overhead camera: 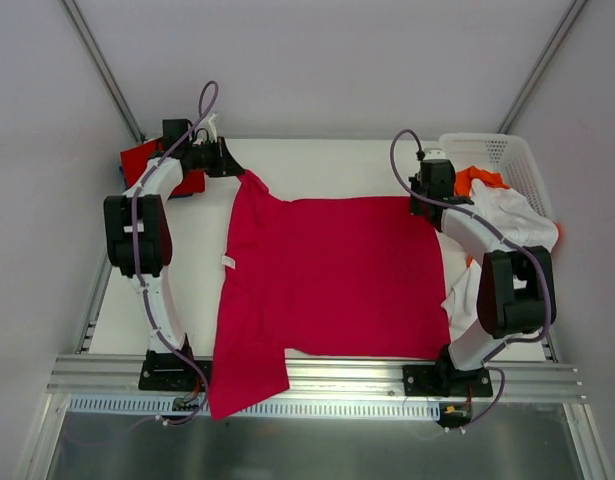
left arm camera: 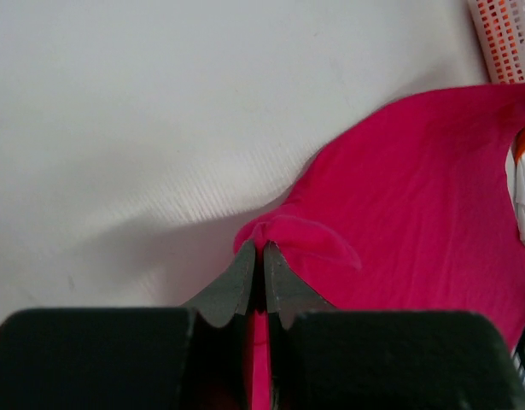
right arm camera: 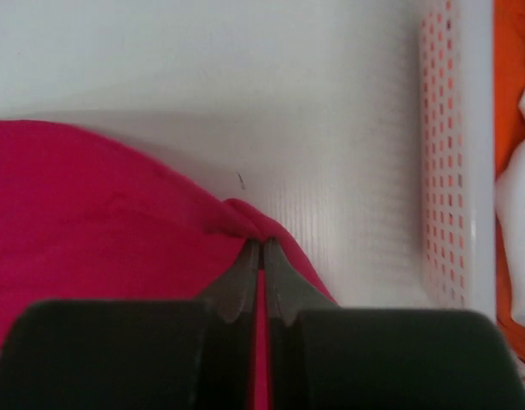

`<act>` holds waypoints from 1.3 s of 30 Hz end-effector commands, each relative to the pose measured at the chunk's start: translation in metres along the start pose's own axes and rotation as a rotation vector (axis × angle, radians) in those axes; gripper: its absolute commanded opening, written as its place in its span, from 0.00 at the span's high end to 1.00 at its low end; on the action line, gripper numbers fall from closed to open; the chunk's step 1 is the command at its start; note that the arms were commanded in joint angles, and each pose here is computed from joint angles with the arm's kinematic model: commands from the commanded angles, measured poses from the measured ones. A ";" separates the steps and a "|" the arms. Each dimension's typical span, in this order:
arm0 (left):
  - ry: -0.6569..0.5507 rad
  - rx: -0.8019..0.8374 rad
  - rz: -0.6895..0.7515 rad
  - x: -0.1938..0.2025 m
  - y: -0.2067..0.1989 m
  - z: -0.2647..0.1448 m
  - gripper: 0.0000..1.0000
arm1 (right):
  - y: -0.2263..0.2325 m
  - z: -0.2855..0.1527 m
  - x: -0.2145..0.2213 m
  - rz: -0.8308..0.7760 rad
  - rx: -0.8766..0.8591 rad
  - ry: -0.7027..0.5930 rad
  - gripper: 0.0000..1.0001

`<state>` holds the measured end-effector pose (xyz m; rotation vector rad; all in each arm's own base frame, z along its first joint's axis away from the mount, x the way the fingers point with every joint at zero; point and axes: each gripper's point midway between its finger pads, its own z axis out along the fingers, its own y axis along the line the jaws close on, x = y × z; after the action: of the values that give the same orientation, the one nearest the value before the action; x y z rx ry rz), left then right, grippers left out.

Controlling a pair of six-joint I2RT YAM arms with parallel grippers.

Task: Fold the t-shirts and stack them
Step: Flatten the tshirt out

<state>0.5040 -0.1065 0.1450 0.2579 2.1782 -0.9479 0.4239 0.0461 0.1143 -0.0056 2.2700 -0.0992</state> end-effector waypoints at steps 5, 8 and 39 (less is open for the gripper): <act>-0.050 0.177 0.008 -0.046 0.016 0.032 1.00 | 0.020 0.034 -0.064 -0.004 -0.046 -0.111 1.00; -0.082 0.156 0.004 -0.062 0.036 0.033 1.00 | 0.020 0.052 -0.073 -0.005 -0.028 -0.112 1.00; -0.316 -0.324 -0.117 -0.118 0.176 -0.036 0.01 | -0.063 0.105 -0.066 0.062 0.419 -0.017 0.01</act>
<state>0.6413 0.0226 0.0687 -0.1309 2.1386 -0.8014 0.5455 -0.0024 0.0898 0.2047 2.2243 -0.4336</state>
